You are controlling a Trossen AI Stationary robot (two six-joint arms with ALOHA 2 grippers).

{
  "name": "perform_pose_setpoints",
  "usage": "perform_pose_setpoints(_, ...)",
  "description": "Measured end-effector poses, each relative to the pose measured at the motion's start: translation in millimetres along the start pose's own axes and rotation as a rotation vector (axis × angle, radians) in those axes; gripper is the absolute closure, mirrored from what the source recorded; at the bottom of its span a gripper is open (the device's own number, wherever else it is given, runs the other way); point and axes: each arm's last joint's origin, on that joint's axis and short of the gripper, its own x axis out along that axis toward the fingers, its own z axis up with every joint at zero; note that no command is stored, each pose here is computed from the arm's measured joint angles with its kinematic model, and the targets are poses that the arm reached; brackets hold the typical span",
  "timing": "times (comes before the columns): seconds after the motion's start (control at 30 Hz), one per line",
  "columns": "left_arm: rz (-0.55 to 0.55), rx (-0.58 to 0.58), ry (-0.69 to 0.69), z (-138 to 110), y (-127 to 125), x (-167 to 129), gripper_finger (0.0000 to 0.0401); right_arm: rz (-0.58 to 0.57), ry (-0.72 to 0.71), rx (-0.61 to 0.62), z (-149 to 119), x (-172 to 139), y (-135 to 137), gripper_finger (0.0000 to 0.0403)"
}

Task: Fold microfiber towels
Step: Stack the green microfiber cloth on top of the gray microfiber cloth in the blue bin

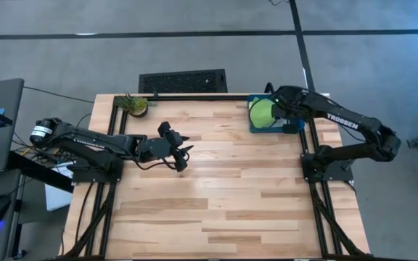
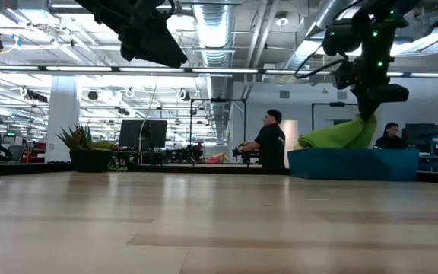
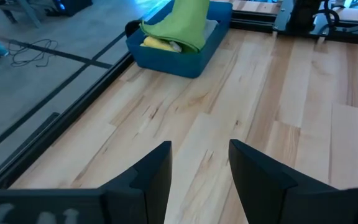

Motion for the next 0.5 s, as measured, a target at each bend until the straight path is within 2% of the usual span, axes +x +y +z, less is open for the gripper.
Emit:
perform_pose_setpoints(0.23,0.000,0.000,0.000,0.0,0.0,0.0,0.0248,-0.014,0.004,0.013,0.4,-0.1,-0.5,0.0326)
perform_pose_setpoints(0.5,0.001,0.003,0.005,-0.6,0.1,0.0,0.0248,-0.169,0.137,0.059,-3.7,-0.9,-4.9,0.0220)
